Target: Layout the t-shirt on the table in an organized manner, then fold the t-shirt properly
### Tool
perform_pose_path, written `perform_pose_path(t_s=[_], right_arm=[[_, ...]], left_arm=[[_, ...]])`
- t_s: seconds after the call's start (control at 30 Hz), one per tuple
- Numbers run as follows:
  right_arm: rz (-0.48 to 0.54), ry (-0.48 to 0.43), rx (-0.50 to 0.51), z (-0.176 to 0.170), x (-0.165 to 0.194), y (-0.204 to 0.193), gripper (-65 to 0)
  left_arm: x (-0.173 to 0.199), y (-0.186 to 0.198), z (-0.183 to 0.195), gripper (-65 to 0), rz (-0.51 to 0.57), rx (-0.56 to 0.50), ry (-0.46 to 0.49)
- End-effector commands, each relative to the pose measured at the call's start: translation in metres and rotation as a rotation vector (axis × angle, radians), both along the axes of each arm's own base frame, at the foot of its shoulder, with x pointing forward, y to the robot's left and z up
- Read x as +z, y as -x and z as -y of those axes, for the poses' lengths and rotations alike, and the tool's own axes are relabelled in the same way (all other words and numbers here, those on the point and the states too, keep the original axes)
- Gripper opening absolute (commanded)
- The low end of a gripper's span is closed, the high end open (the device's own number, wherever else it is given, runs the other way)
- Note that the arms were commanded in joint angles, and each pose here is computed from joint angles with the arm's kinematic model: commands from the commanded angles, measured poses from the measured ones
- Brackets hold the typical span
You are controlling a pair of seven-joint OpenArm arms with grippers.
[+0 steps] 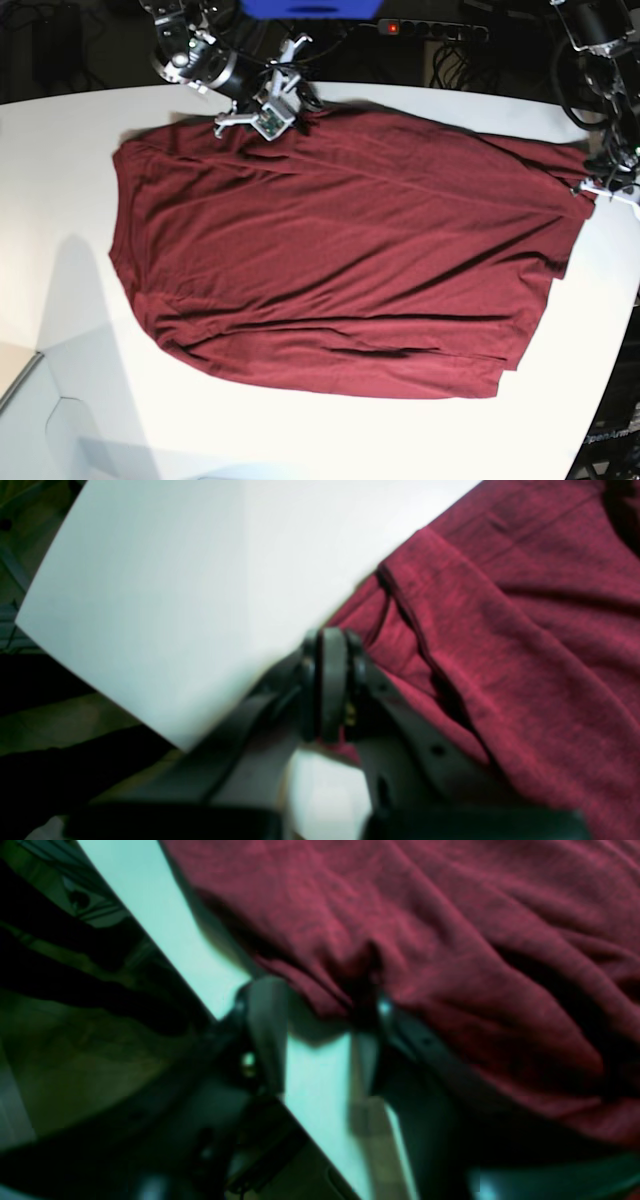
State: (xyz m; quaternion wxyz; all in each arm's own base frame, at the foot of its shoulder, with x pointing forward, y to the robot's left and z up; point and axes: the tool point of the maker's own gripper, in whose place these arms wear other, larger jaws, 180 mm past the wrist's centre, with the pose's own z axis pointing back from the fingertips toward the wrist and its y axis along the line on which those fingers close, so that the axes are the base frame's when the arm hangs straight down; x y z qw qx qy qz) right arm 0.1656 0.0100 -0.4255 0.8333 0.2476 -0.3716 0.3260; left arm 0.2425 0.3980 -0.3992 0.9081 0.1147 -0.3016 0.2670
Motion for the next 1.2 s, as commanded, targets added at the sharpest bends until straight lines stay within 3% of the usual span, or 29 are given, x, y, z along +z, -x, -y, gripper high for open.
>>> perform_pose_path(t_s=[0.0,0.5,0.7,1.1,1.17], right_arm=[[0.018,-0.029,-0.002,-0.003,0.008,-0.003,-48.2],[0.018,-0.009,0.009,0.003,0.005,-0.002,-48.0],[0.016,-0.005,0.010,0.003,0.004,-0.001,-48.0],[0.014,0.005,0.015,0.006,0.003,-0.001,-48.1],[0.014,0.011,0.018,0.008,0.002,0.000,-48.1]], left_arm=[[0.019,-0.011,-0.011,-64.9,0.045,-0.003,-0.049],[0.013,-0.010,-0.004,-59.5,0.043,0.001,-0.026],[0.011,-0.006,-0.004,-45.0,0.034,0.001,-0.026],[0.002,-0.011,0.013,-44.1,0.007,-0.057,-0.018],[0.002,-0.011,0.013,-41.6,0.008,-0.055,-0.017]])
